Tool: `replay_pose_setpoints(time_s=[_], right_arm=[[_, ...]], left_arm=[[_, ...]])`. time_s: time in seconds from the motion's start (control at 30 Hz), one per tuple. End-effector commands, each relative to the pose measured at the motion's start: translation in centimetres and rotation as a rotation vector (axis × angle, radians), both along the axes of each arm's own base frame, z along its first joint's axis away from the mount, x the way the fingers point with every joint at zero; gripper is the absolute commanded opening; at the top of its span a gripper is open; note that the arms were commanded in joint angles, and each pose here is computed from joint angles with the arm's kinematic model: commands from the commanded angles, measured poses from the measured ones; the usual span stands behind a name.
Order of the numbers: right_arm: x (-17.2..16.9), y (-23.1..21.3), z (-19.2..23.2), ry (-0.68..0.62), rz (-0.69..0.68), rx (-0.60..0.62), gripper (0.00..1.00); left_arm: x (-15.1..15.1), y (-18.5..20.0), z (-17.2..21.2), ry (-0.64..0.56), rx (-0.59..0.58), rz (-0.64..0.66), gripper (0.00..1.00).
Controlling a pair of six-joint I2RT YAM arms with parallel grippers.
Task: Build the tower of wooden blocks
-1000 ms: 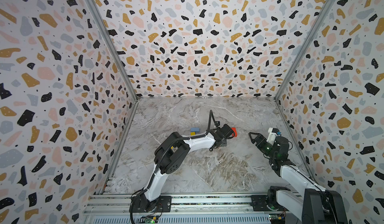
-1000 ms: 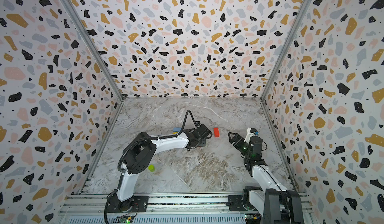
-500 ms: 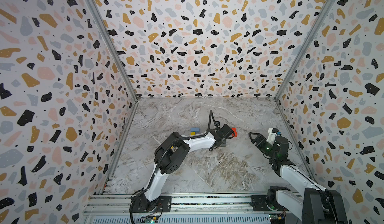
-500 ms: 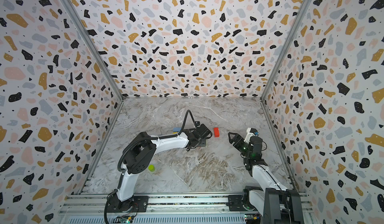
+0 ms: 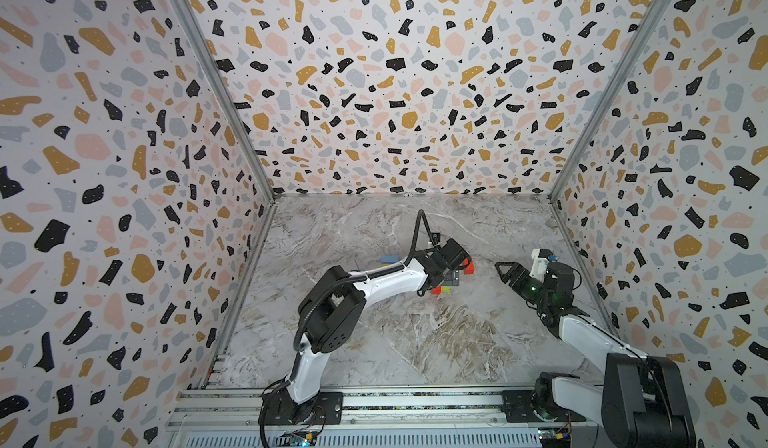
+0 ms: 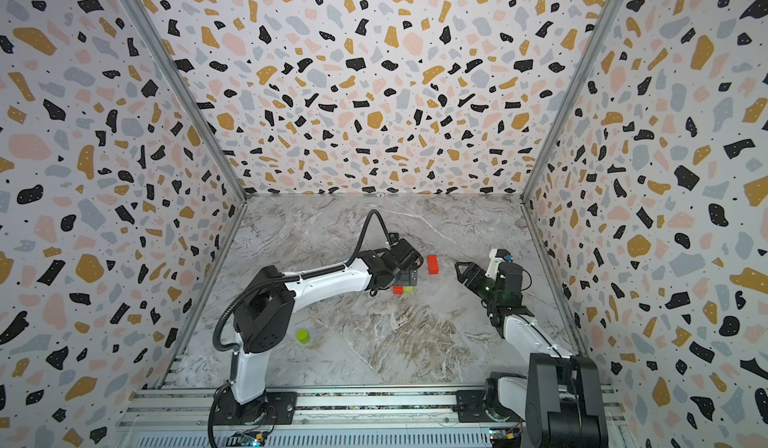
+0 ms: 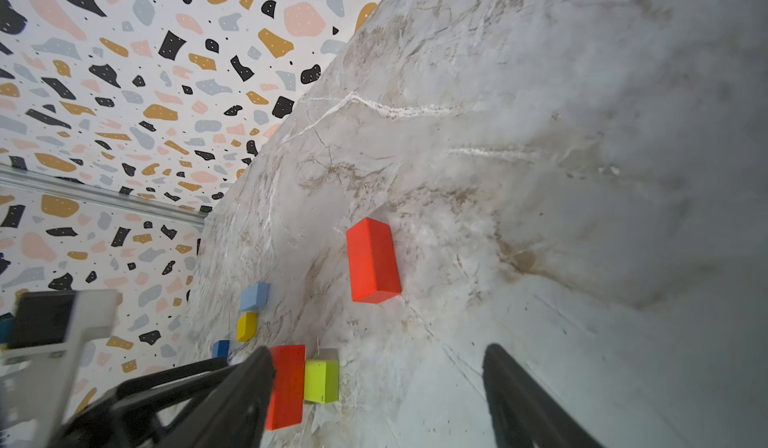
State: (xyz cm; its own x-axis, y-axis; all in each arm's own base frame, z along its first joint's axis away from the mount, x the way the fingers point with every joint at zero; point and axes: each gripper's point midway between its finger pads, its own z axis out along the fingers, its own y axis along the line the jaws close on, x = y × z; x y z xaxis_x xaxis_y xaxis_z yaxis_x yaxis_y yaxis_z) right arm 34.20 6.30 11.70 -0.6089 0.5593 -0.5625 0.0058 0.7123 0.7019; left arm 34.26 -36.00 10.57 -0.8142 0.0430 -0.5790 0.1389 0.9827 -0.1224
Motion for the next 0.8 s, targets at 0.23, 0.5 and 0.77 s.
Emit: replay_pose_setpoints(time_s=[0.23,0.5,0.77], right_arm=[[2.0,2.4,0.8,0.031,0.184,-0.188,0.56],[4.4,4.7,0.6,0.127,0.299,-0.396,0.58],[6.5,6.4,-1.2,0.241,0.385,-0.596,0.61]], left_arm=[[-1.3,8.2,6.1,-0.105,-0.026,0.054,1.0],[-2.5,14.2,5.0,-0.127,-0.088,0.108,1.0],[-3.4,16.2,4.0,-0.172,-0.135,0.121,1.0]])
